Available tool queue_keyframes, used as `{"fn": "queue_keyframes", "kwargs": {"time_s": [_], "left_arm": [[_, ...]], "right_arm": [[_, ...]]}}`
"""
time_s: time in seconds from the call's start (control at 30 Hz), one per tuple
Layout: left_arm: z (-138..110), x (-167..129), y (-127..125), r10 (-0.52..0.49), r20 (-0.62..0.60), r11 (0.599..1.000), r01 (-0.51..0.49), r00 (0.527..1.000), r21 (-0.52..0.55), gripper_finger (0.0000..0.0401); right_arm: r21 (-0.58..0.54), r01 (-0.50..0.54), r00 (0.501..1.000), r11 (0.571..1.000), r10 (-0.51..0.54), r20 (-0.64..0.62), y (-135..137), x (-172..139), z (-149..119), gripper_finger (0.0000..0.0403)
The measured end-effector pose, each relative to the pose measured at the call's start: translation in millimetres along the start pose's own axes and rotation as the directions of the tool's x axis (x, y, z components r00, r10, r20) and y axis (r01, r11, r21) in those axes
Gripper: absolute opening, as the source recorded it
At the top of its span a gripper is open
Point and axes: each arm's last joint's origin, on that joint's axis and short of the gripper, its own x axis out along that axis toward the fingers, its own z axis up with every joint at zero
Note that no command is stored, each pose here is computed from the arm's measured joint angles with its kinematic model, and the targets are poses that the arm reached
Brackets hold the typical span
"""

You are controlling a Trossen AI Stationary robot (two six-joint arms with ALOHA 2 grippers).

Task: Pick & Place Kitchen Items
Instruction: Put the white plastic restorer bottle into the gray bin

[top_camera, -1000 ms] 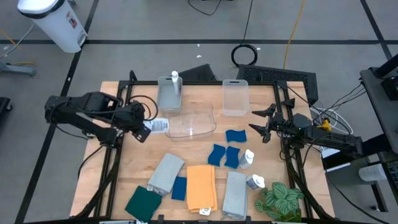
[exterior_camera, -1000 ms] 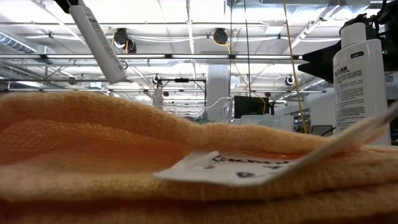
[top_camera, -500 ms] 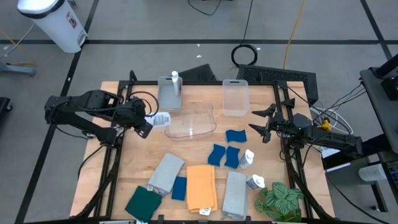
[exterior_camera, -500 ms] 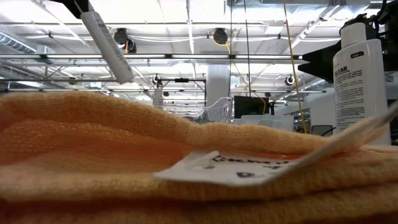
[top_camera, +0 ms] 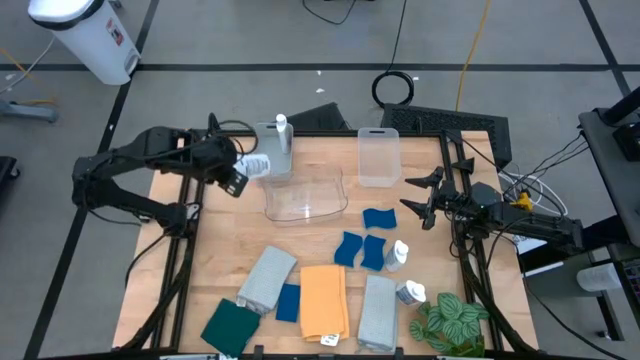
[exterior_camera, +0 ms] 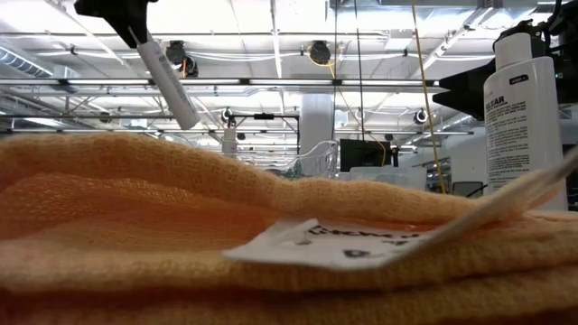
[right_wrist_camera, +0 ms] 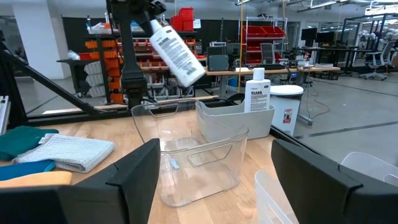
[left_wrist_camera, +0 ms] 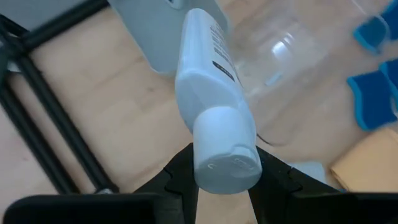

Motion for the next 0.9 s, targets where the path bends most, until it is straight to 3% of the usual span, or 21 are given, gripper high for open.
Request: {"fn": "queue_keyframes", "kwargs": {"time_s": [0.4, 0.9], "left_arm": [[41, 19, 31, 0.082, 0.028, 0.996, -0.083, 0.996, 0.014, 0.0109], [99, 88, 73, 0.212, -0.147, 0.973, -0.193, 0.966, 0.129, 0.0109]], "right_arm": [[0.0, 0.0, 1.0, 1.0, 0.0, 0.001, 0, 0, 0, 0.0279], [0.0, 0.0, 1.0, 1.0, 0.0, 0.001, 0, 0, 0, 0.0279]]}}
